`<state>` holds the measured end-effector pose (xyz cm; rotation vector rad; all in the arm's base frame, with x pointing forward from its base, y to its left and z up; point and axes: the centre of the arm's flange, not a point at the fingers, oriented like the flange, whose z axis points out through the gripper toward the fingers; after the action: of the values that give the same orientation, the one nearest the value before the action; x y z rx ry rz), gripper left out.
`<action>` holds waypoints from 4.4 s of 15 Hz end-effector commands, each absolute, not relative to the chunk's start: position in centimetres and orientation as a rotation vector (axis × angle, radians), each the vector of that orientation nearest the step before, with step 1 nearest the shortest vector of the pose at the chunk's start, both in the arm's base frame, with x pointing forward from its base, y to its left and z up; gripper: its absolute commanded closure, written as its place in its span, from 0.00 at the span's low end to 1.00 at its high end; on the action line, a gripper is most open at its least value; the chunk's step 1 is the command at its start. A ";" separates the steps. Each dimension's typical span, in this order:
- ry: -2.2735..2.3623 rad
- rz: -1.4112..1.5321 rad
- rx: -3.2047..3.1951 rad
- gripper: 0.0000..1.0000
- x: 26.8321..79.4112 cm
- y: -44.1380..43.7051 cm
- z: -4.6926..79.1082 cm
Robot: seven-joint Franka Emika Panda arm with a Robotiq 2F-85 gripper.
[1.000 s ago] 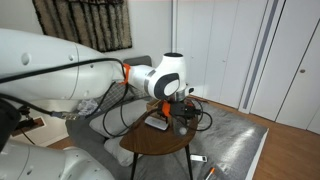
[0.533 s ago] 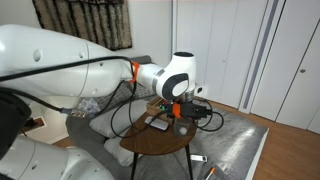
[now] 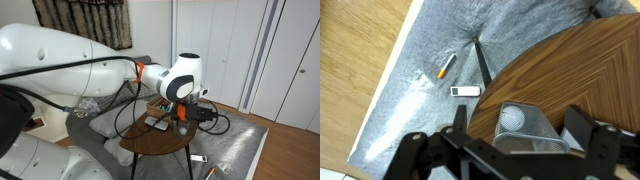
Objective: Pour the white ball out of the basket and into the brown box
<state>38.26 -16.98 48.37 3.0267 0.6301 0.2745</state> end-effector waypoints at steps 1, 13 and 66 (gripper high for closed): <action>0.625 0.278 3.076 0.00 40.7 -19.6 48.4; 0.518 0.201 3.119 0.04 49.7 -16.9 46.9; 0.752 0.066 2.208 0.93 58.7 0.8 61.0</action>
<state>58.68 0.82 61.05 2.2083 0.7517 0.0655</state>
